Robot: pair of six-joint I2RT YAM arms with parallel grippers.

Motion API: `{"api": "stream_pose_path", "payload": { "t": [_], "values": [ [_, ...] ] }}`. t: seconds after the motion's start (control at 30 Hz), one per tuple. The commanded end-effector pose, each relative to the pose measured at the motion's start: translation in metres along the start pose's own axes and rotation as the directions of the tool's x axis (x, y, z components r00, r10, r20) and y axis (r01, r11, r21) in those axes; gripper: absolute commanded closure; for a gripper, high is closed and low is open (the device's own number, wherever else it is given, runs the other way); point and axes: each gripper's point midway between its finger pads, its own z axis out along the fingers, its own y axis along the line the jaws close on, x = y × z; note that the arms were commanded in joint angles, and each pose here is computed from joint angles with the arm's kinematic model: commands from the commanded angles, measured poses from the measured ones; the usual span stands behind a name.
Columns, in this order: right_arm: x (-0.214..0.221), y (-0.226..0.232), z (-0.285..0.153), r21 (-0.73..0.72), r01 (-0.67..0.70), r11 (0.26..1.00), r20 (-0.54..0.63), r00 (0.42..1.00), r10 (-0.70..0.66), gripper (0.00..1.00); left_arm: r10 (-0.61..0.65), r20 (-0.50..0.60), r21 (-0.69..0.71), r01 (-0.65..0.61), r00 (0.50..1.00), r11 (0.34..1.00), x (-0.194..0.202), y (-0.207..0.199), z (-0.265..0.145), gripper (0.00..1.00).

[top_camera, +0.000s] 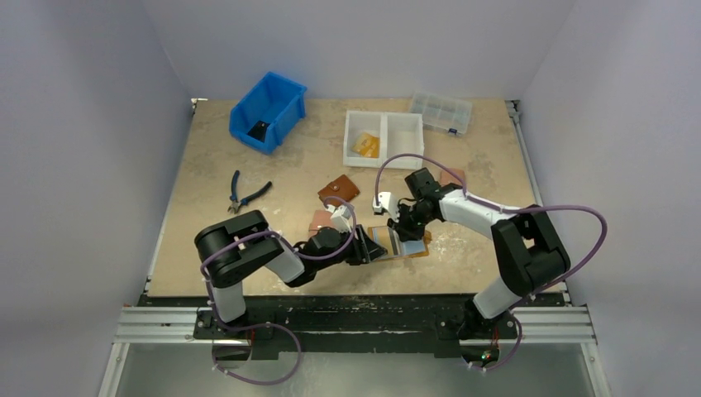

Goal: Take the credit cards out of the card holder
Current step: Remove the credit card from the card holder.

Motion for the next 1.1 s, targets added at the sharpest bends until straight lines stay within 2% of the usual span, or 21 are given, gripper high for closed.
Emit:
{"api": "stream_pose_path", "payload": {
  "t": [0.0, 0.23, 0.47, 1.07],
  "values": [
    [0.000, -0.008, 0.002, 0.018, -0.012, 1.000, -0.025, 1.000, 0.013, 0.88, -0.003, 0.000, 0.032, 0.003, 1.000, 0.999, -0.001, -0.009, 0.006, 0.55],
    [-0.002, -0.002, 0.005, -0.025, -0.028, 0.999, -0.015, 1.000, 0.027, 0.88, -0.005, -0.008, 0.049, 0.006, 1.000, 0.999, 0.001, -0.011, 0.009, 0.52],
    [-0.005, 0.001, 0.006, -0.051, -0.041, 0.998, -0.009, 0.999, 0.040, 0.87, -0.037, -0.010, 0.180, 0.038, 0.999, 0.983, 0.001, -0.033, 0.011, 0.52],
    [-0.015, 0.004, -0.001, -0.098, -0.082, 0.992, 0.056, 0.995, 0.088, 0.81, -0.108, 0.128, 0.337, 0.059, 0.986, 0.939, -0.032, -0.049, -0.005, 0.50]
  ]
}}
